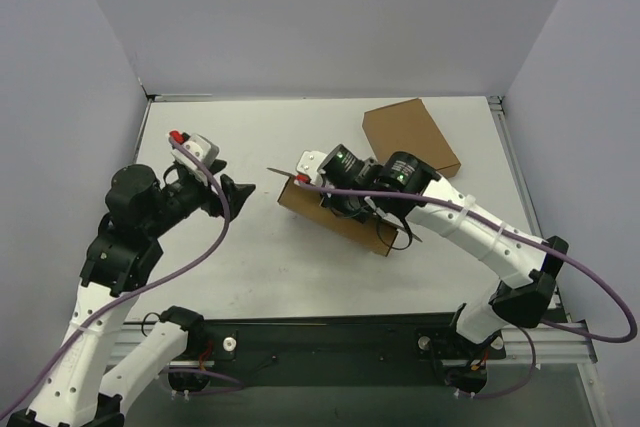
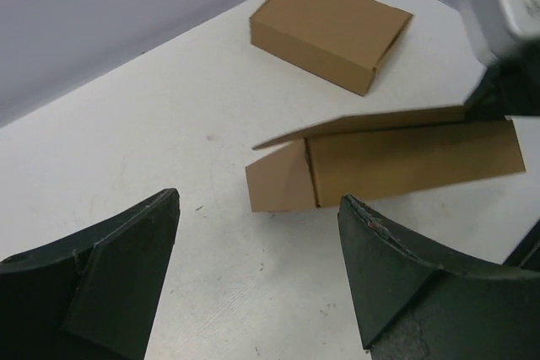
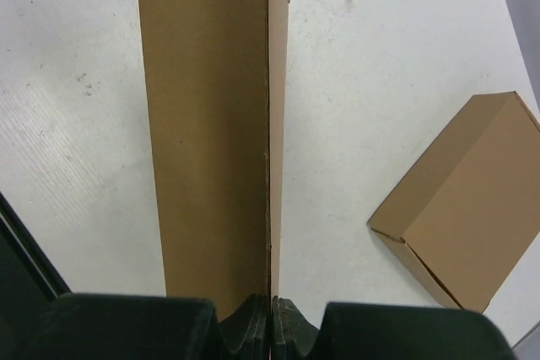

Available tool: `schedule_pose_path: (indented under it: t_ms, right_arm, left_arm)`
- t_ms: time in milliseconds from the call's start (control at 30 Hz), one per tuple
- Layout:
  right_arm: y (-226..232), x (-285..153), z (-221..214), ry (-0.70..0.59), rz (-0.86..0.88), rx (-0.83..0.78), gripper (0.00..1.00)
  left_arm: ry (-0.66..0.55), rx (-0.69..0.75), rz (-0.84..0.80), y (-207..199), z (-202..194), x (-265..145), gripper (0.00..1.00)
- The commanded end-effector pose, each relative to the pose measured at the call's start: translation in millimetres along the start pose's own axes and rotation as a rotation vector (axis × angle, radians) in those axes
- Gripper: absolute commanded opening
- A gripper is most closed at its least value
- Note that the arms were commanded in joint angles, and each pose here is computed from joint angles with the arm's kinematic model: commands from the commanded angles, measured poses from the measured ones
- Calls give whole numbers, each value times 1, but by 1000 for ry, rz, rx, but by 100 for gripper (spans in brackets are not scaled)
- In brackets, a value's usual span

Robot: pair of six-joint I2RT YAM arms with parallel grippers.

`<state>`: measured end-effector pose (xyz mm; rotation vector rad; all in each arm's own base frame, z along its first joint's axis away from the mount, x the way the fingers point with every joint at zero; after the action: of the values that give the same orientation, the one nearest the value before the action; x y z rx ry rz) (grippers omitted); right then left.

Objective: Fold the paper box

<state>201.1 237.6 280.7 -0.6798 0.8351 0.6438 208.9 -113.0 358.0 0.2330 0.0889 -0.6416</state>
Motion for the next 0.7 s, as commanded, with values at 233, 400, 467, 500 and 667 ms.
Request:
schedule_pose_path:
  t_ms: [233,400,467,500,667]
  right_arm:
    - [-8,23,-22,162,261,-22,0]
    - [-9,28,-22,164,297,-16,0]
    - [-8,27,-21,160,304,-16,0]
    - [-9,27,-20,157,303,-15,0]
    - [-8,26,-20,153,314,-13,0]
  left_arm:
    - [-113,238,-353,-28,-8,37,92]
    - [-100,279,-396,-21,-10,66,92]
    - [-106,314,-412,-20,-11,73,92]
    - [-102,322,-409,-19,-12,75,92]
    - [-112,339,-384,-13,-15,88,93]
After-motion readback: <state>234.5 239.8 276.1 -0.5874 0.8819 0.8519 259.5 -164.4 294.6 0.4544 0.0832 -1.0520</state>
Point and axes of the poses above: each gripper's point midway between its finger pads, its own x axis out along the fingers, its own y axis along the line the jaws close on, z = x × y, the point moved 4 cm from there along -x, back along the fingers, and after that the axes turned 13 degrees about x, right-handed, at the moved point
